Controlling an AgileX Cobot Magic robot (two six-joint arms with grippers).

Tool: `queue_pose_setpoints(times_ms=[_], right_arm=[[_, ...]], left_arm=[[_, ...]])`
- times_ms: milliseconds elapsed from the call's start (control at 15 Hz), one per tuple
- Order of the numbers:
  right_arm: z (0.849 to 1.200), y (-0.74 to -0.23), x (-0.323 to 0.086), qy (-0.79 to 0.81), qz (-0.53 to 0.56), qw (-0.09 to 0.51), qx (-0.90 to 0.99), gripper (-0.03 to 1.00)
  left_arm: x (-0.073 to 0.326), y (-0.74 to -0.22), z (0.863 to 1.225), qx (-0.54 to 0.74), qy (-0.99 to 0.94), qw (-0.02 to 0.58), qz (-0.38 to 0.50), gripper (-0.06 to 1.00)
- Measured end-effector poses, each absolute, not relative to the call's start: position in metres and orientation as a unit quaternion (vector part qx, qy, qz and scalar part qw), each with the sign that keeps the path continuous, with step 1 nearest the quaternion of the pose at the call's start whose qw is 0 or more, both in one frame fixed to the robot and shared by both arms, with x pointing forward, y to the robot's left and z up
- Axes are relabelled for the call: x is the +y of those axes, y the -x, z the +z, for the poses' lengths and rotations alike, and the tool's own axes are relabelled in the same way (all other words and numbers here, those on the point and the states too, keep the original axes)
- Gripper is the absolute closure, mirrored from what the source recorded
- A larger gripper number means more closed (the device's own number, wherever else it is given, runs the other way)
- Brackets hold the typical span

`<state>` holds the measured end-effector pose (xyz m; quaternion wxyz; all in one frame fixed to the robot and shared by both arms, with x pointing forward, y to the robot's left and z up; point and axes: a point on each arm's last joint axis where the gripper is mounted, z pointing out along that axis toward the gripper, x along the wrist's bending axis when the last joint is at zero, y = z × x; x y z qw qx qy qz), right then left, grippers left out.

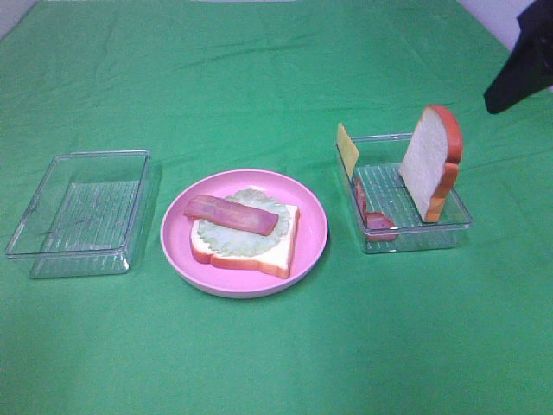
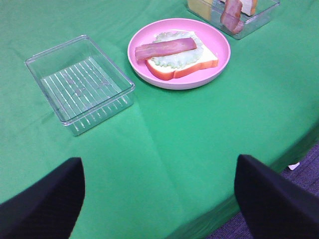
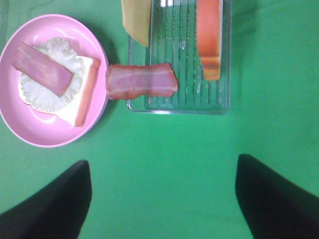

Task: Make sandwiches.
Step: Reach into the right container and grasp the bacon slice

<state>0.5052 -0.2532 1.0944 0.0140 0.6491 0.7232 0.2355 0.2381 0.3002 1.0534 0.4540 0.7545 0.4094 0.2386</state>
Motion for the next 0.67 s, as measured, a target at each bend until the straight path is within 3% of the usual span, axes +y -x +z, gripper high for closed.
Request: queue_pose_setpoints(times_ms=[267, 467, 667], right_arm=[[1.088, -0.542, -0.208, -0.606, 0.207, -0.013, 0.767, 0.22], [1.055, -0.572, -0.152, -0.579, 0.138, -0.068, 0.8, 0.22], [1.027, -0.587, -0.135, -0.582, 0.09, -0.087, 0.803, 0.24]], left_arm=[[0.3, -0.238, 1.053, 0.409, -0.755, 0.454, 0.239, 0.17], [0.3, -0.238, 1.053, 0.409, -0.754, 0.454, 0.239, 0.17], [0.3, -0.238, 1.053, 0.409, -0.754, 0.454, 0.239, 0.17]])
